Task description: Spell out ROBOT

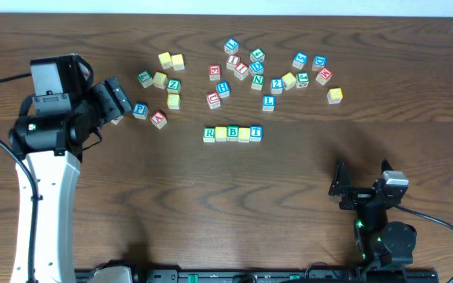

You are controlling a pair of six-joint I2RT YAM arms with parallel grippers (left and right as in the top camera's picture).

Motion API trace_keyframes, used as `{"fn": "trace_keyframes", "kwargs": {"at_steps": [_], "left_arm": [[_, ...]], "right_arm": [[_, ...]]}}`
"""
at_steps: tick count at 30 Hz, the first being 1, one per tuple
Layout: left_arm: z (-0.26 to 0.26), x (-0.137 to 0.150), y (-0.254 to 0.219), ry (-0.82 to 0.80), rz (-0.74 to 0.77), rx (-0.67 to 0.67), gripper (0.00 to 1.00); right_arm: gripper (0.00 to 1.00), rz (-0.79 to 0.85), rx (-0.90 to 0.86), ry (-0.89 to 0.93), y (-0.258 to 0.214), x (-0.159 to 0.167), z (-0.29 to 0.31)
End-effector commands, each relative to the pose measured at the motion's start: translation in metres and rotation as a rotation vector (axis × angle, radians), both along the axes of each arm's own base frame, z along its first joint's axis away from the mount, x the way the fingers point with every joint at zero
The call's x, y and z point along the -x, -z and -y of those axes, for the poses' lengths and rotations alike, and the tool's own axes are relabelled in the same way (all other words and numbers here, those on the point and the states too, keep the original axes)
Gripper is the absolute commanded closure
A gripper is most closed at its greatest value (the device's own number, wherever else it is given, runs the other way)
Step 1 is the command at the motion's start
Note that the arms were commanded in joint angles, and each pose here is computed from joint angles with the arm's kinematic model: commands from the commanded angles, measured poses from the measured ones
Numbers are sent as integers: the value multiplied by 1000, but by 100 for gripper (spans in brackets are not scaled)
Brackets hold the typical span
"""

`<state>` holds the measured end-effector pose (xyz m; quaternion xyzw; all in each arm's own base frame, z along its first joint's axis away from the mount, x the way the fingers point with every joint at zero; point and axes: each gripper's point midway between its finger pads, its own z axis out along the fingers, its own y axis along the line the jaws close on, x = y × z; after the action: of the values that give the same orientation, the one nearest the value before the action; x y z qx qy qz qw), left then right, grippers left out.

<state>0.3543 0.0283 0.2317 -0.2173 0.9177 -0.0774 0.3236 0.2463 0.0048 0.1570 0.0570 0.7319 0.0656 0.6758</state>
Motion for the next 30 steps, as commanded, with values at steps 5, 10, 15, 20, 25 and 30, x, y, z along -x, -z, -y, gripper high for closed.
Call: {"fn": "trace_keyframes", "kwargs": {"at_steps": [5,10,15,20,25,30], "left_arm": [[2,71,-15,129,498,-293,10],[6,106,52,138,728,-402,10],[6,111,82,138,747,-413,10],[4,111,93,130,715,-413,10],[4,111,94,131,711,-412,10],[4,111,94,131,711,-412,9]], "right_arm": [[1,3,13,15,0,0,3],[1,3,13,16,0,0,3],[1,3,13,16,0,0,3],[1,3,13,15,0,0,3],[1,3,13,16,0,0,3],[1,3,13,15,0,0,3]]}}
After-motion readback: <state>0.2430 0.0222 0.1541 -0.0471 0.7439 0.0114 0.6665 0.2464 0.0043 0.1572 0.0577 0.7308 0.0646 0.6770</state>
